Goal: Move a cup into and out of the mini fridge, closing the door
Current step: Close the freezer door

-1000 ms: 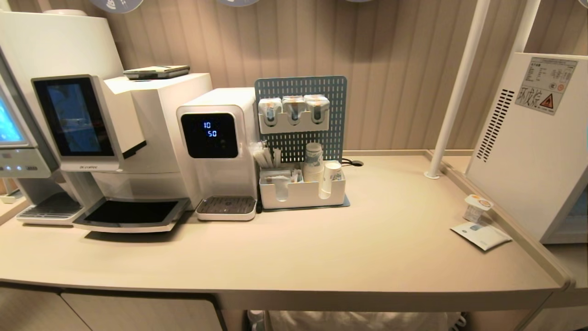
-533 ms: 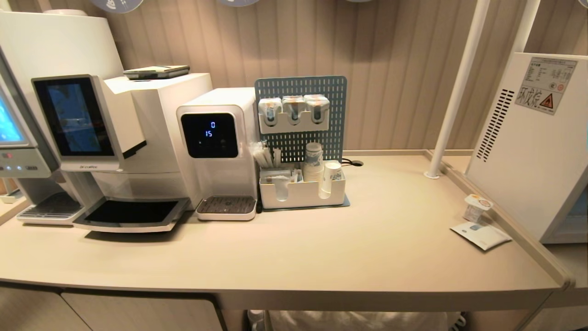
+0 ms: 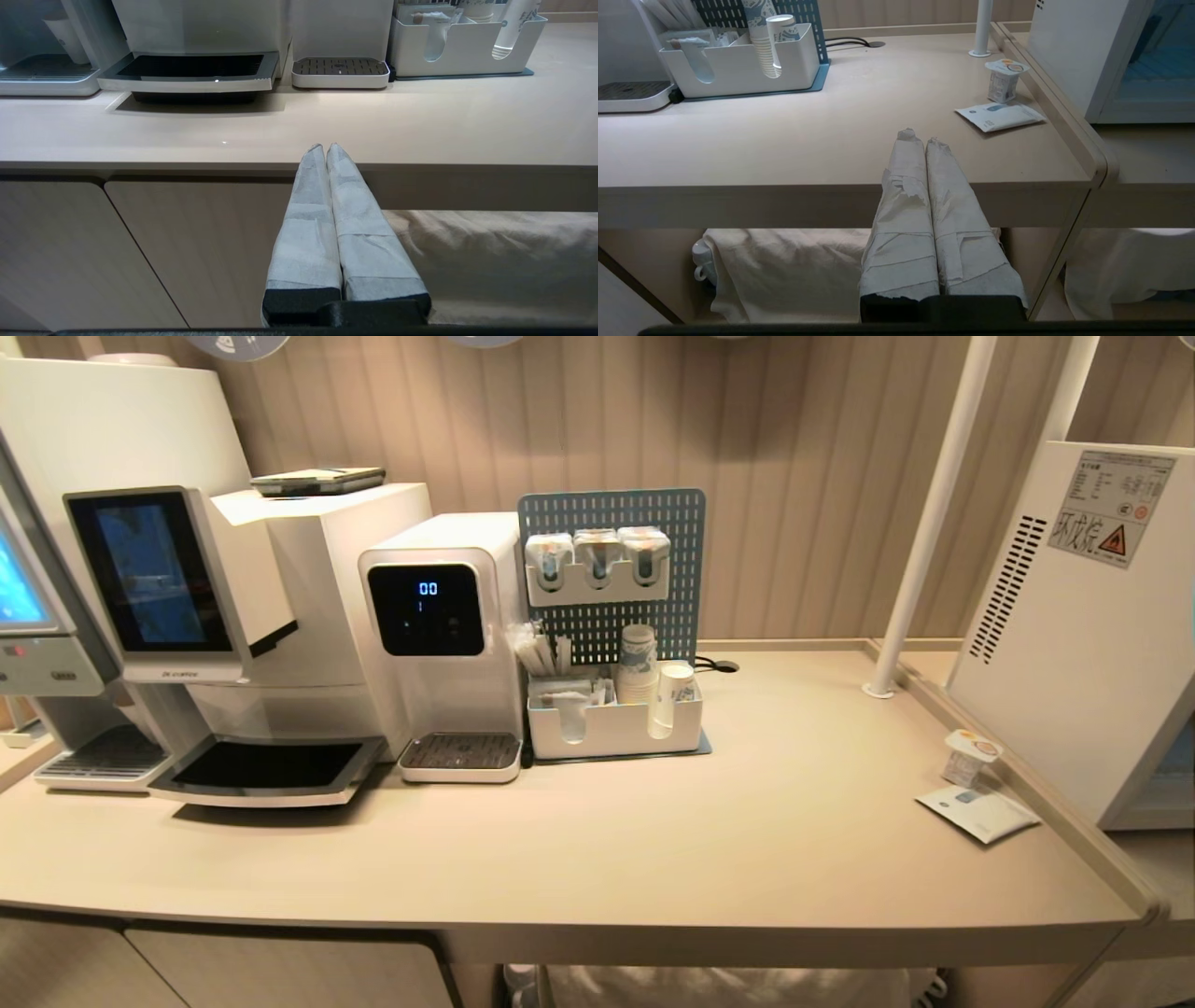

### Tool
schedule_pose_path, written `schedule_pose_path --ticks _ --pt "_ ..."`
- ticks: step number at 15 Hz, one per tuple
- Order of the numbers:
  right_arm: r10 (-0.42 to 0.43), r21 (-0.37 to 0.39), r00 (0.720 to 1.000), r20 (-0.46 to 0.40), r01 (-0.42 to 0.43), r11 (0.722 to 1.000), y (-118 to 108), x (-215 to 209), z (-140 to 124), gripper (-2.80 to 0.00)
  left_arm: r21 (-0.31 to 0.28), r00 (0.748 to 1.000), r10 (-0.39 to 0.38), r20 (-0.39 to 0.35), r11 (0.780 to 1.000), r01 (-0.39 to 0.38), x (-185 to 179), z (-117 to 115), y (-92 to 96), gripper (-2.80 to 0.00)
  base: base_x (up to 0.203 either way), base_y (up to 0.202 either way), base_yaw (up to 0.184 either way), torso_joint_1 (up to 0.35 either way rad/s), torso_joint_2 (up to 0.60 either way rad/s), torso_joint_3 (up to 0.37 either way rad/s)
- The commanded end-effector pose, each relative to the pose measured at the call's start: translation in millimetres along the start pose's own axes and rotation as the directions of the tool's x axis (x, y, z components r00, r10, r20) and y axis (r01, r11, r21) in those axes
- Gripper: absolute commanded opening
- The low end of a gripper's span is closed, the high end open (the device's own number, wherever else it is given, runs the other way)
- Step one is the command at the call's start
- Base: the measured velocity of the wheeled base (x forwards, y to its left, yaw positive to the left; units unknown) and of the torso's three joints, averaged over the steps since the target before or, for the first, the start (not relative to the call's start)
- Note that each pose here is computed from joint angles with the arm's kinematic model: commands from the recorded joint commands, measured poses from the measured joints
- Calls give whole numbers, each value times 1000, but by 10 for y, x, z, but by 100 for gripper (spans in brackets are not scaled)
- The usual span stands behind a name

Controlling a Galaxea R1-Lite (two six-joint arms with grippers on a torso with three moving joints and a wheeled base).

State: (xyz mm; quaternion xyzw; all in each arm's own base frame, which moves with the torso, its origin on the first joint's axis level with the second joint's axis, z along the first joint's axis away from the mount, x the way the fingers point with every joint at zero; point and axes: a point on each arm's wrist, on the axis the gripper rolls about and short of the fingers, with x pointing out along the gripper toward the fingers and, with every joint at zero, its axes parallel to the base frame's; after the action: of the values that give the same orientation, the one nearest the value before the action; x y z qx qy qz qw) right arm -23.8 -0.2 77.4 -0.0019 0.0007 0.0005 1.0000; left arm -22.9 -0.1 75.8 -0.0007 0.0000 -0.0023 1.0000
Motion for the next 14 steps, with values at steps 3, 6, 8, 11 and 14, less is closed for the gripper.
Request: schedule_pose_path --ticks 3,6,8,11,14 --pt "0 -1 1000 -8 -1 1000 0 5 -8 -280 0 1000 0 3 1000 0 -1 1 0 -280 -152 0 3 4 6 -2" --pt "0 -1 1000 -8 -1 1000 0 5 -8 -280 -2 1000 -1 5 1000 1 -1 2 0 -280 -109 0 0 2 -2 1" --pt "0 -1 1000 -8 -1 1000 0 5 -8 -280 -1 1000 -1 5 1000 1 -1 2 0 -280 0 0 0 0 0 0" --pt "0 -1 1000 -8 -1 1000 0 5 -8 -280 -1 1000 -1 5 1000 1 -1 2 0 -280 0 -17 6 0 -1 1" --pt "1 -1 1000 -9 -1 1000 0 5 -10 -280 0 1000 -1 5 1000 1 -1 2 0 -280 1 -158 7 4 1 4"
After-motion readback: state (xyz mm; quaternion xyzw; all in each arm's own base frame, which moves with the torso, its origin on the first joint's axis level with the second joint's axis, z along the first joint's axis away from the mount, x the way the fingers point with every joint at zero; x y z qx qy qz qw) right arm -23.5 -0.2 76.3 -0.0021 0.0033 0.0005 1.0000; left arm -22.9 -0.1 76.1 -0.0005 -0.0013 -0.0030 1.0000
